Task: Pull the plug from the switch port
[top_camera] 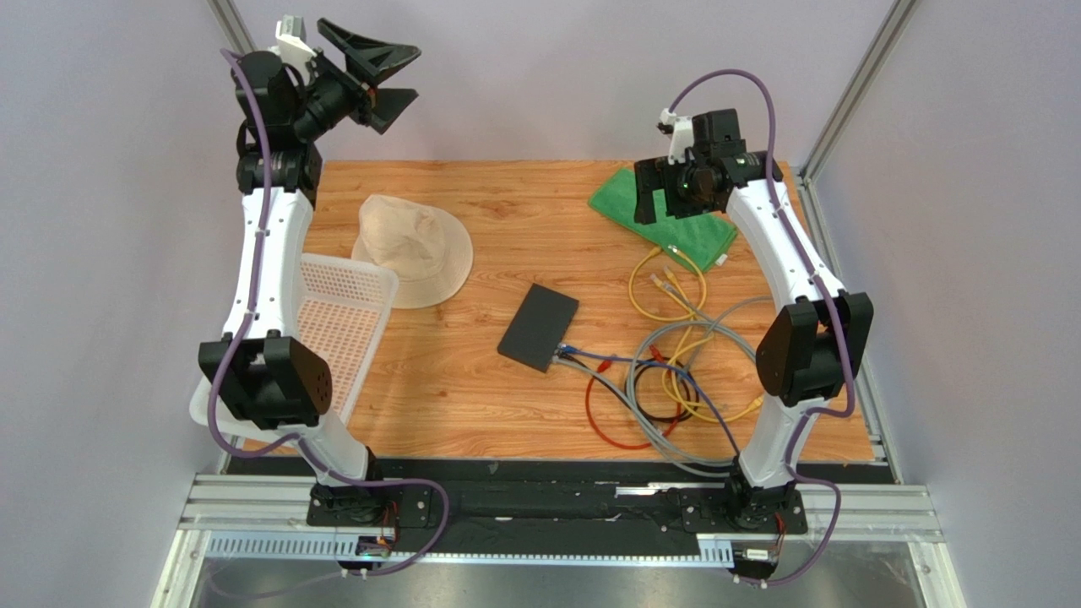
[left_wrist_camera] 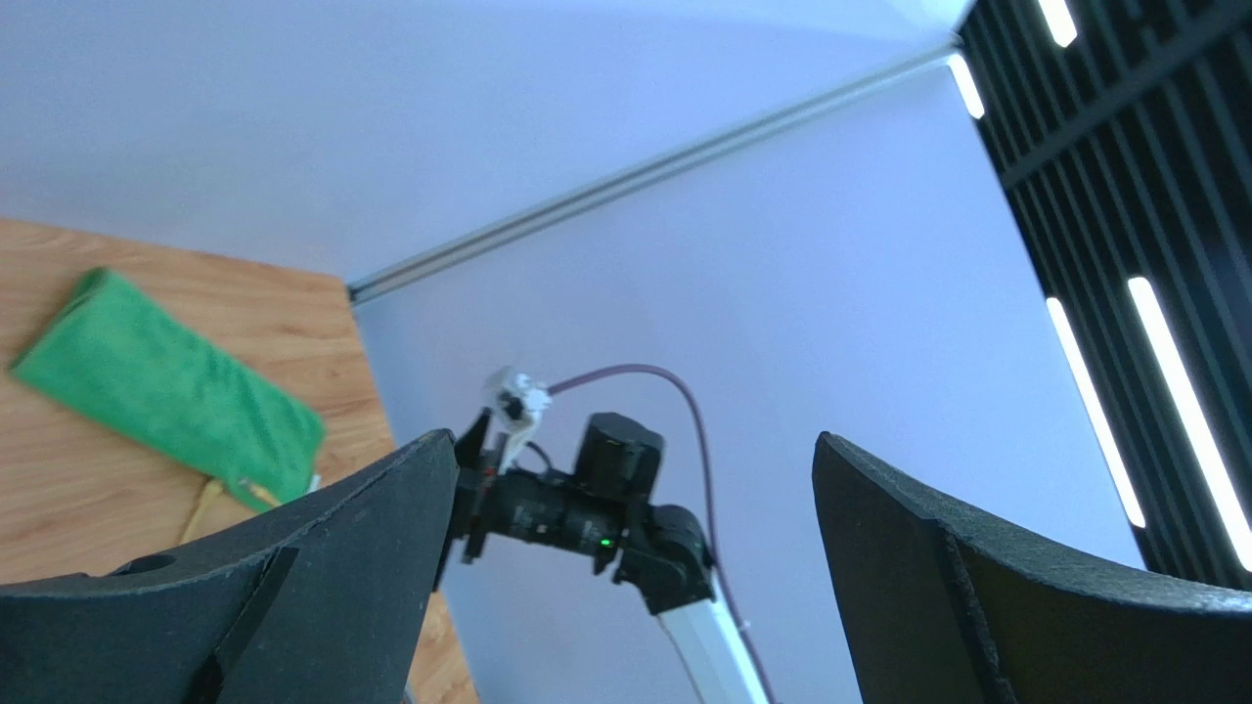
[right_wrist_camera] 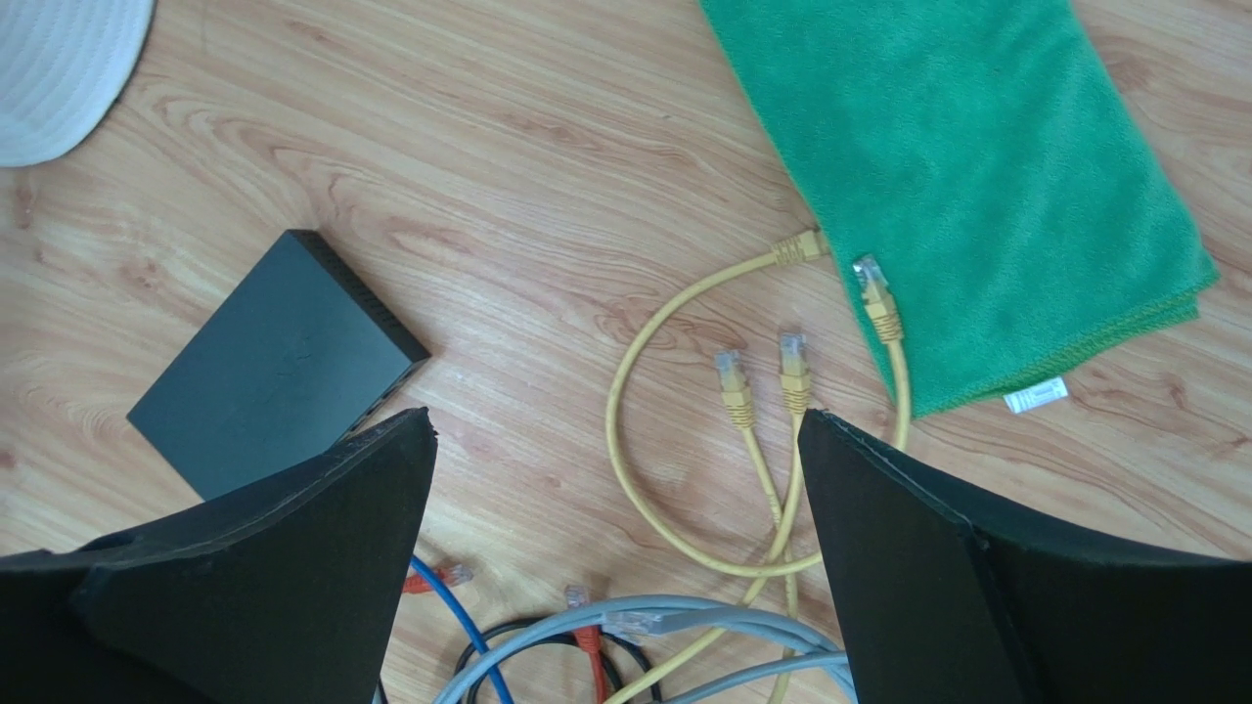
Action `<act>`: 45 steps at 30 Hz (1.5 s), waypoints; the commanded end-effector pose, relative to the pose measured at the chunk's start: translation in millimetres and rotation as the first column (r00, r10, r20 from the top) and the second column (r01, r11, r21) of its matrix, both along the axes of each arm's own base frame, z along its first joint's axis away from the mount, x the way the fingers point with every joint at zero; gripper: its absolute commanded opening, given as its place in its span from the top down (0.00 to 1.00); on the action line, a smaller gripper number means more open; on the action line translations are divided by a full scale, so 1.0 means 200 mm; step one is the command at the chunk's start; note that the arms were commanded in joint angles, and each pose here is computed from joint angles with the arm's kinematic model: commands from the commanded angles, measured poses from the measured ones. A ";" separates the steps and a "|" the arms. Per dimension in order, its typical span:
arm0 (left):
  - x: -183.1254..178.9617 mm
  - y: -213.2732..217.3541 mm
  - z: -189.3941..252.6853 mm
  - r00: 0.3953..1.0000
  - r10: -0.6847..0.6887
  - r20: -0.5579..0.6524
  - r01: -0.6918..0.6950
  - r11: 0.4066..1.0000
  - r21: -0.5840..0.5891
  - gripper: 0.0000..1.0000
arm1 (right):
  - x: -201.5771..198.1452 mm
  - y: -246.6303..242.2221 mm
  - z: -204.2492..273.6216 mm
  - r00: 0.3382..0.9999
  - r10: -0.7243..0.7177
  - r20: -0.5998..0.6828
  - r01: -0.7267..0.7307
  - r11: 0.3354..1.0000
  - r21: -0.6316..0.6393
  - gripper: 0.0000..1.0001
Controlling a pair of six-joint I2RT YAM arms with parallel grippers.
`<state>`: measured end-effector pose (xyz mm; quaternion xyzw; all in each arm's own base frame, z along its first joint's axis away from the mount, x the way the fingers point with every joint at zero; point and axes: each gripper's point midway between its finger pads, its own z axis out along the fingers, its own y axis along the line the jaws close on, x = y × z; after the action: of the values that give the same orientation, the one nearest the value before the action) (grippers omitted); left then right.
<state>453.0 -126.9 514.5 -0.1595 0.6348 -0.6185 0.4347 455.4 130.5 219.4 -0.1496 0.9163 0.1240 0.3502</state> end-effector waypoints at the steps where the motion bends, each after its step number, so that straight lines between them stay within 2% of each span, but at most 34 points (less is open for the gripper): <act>1: -0.35 -0.07 0.39 0.985 -0.116 0.127 0.128 0.987 -0.093 0.01 | -0.07 0.02 0.13 0.998 0.015 0.059 -0.016 1.000 0.004 0.00; 2: -0.37 -0.08 0.37 0.989 -0.127 0.080 0.135 0.985 -0.106 0.01 | -0.07 0.02 0.12 0.998 0.014 0.054 -0.014 1.000 0.004 0.00; 7: -0.38 -0.08 0.31 0.989 -0.144 0.014 0.145 0.981 -0.132 0.01 | -0.09 0.04 0.12 0.999 0.017 0.051 -0.018 1.000 0.014 0.00; 11: -0.41 -0.09 0.35 0.986 -0.149 0.073 0.157 0.981 -0.116 0.01 | -0.10 0.08 0.11 0.998 0.044 0.043 -0.045 0.999 0.014 0.00; 16: -0.39 -0.08 0.30 0.991 -0.136 0.014 0.136 0.981 -0.136 0.01 | -0.12 0.13 0.09 0.996 0.085 0.032 -0.086 0.996 0.019 0.00; 18: -0.40 -0.09 0.28 0.983 -0.145 0.109 0.154 0.984 -0.088 0.01 | -0.15 0.17 0.08 0.994 0.111 0.020 -0.112 0.993 0.029 0.00; 19: -0.43 -0.10 0.29 0.968 -0.141 0.207 0.151 0.988 -0.032 0.01 | -0.18 0.20 0.07 0.991 0.134 0.011 -0.134 0.990 0.036 0.00; 20: -0.37 -0.10 0.14 0.957 -0.123 0.263 0.107 0.991 0.076 0.01 | -0.21 0.23 0.08 0.988 0.155 0.010 -0.155 0.987 0.049 0.00; 22: -0.36 -0.13 -0.03 0.943 -0.134 0.306 0.077 0.978 0.191 0.01 | -0.31 0.32 0.04 0.968 0.251 -0.023 -0.248 0.965 0.083 0.02; 23: -0.30 -0.12 -0.24 0.946 -0.136 0.293 0.050 0.958 0.282 0.01 | -0.36 0.35 0.03 0.961 0.273 -0.046 -0.268 0.959 0.093 0.02; 24: -0.29 -0.12 -0.36 0.952 -0.144 0.269 0.049 0.943 0.329 0.01 | -0.41 0.39 0.02 0.948 0.311 -0.066 -0.301 0.946 0.124 0.02; 25: -0.27 -0.10 -0.60 0.989 -0.124 0.086 0.085 0.928 0.363 0.01 | -0.46 0.42 -0.02 0.936 0.339 -0.092 -0.324 0.935 0.143 0.02; 26: -0.26 -0.08 -0.77 0.991 -0.116 0.062 0.074 0.881 0.468 0.01 | -0.49 0.44 -0.04 0.930 0.350 -0.115 -0.328 0.929 0.169 0.02; 28: -0.28 -0.03 -1.05 0.994 -0.102 -0.047 0.110 0.809 0.578 0.01 | -0.57 0.47 -0.10 0.906 0.389 -0.167 -0.348 0.909 0.229 0.03; 29: -0.31 -0.07 -1.15 0.989 -0.148 -0.030 0.130 0.729 0.672 0.01 | -0.59 0.48 -0.12 0.898 0.402 -0.181 -0.355 0.903 0.243 0.03; 30: -0.30 -0.04 -1.24 0.994 -0.096 -0.060 0.110 0.680 0.725 0.01 | -0.63 0.49 -0.15 0.879 0.433 -0.200 -0.374 0.886 0.274 0.04; 32: -0.34 -0.05 -1.41 0.988 -0.128 -0.088 0.148 0.609 0.780 0.01 | -0.72 0.49 -0.24 0.832 0.503 -0.232 -0.433 0.852 0.293 0.07; 35: -0.40 -0.11 -1.59 0.972 -0.182 -0.148 0.224 0.530 0.818 0.01 | -0.84 0.51 -0.35 0.736 0.590 -0.331 -0.470 0.798 0.378 0.20; 36: -0.42 -0.14 -1.64 0.968 -0.188 -0.164 0.237 0.486 0.841 0.01 | -0.87 0.52 -0.37 0.696 0.635 -0.337 -0.495 0.763 0.416 0.28; 37: -0.45 -0.14 -1.71 0.963 -0.175 -0.203 0.261 0.443 0.857 0.01 | -0.87 0.53 -0.46 0.657 0.639 -0.399 -0.469 0.762 0.447 0.32; 39: -0.48 -0.16 -1.79 0.958 -0.171 -0.230 0.279 0.370 0.886 0.01 | -0.90 0.55 -0.48 0.606 0.664 -0.439 -0.443 0.740 0.507 0.41; 41: -0.52 -0.18 -1.85 0.946 -0.199 -0.256 0.312 0.346 0.885 0.01 | -0.91 0.57 -0.56 0.584 0.668 -0.462 -0.419 0.735 0.533 0.43; 45: -0.58 -0.27 -1.95 0.910 -0.272 -0.312 0.401 0.388 0.830 0.01 | -0.85 0.60 -0.69 0.590 0.635 -0.498 -0.360 0.760 0.542 0.43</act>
<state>339.2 -180.3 142.8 0.1558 0.9056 -0.2651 0.2922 281.6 239.2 83.4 -0.2893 0.8680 0.4030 -0.0202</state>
